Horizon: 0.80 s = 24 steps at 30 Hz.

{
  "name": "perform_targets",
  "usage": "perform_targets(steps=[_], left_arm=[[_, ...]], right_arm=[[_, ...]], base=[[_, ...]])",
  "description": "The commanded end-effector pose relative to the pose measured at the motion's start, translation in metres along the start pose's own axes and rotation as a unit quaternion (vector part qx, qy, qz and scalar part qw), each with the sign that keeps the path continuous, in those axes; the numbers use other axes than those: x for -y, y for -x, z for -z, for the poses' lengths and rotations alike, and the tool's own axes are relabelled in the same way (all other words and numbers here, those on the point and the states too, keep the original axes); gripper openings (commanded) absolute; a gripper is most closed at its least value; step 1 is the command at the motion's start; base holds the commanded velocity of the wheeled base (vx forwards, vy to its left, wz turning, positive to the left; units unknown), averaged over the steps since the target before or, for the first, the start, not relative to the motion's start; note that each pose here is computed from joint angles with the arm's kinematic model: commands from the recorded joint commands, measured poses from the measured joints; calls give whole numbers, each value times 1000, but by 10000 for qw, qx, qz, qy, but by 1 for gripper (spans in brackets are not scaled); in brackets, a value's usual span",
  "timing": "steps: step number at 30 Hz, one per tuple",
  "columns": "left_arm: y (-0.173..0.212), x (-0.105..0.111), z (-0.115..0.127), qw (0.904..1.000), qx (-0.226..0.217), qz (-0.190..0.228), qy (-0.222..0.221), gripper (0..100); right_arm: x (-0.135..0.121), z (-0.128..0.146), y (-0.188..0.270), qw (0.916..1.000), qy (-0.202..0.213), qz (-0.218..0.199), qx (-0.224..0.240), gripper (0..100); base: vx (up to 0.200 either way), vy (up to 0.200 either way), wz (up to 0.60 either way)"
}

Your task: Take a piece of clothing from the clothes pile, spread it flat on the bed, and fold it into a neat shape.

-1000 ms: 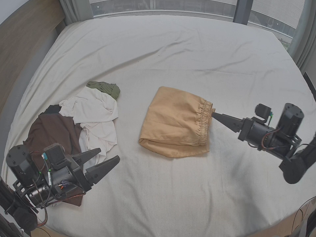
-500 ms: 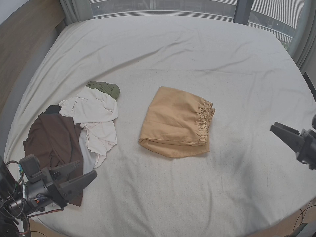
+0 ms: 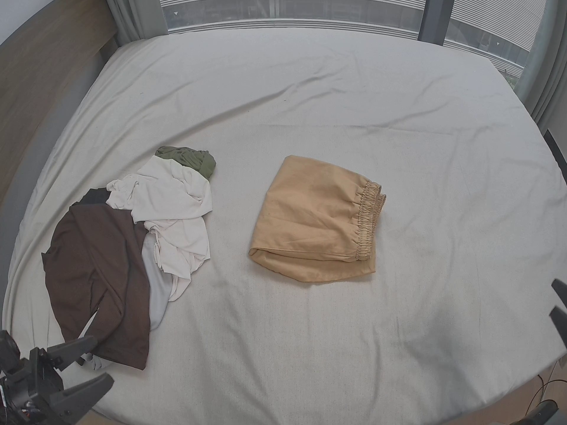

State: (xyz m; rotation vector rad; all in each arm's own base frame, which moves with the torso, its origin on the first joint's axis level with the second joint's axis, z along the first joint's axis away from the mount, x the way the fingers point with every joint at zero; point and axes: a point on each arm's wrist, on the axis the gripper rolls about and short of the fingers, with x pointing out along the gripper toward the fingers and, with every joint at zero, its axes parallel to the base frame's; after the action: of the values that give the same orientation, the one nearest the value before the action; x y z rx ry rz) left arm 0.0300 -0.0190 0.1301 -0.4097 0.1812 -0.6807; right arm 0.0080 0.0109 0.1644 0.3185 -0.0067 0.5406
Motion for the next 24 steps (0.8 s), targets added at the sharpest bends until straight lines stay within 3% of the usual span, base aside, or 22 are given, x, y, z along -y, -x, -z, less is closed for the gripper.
perform_targets(steps=[1,13,16,19,24], left_arm=[[34,6,18,9971,716,2,-271,100],[41,8,26,9915,1172,-378,-428,100],[46,11,30,9829,1553,-633,-758,100],[46,11,30,9800,1591,-760,-921,100],[47,11,38,9641,1614,-1399,-1577,100]], right_arm=[[-11,33,38,9984,288,27,482,100],[-4,57,41,9987,296,117,399,100],[4,66,38,9951,546,718,396,100],[8,73,37,9908,852,999,322,100],[16,79,38,9665,1324,2192,184,100]], base=[[0,0,0],[0,0,0],[0,0,0],[0,0,0],[0,0,0]])
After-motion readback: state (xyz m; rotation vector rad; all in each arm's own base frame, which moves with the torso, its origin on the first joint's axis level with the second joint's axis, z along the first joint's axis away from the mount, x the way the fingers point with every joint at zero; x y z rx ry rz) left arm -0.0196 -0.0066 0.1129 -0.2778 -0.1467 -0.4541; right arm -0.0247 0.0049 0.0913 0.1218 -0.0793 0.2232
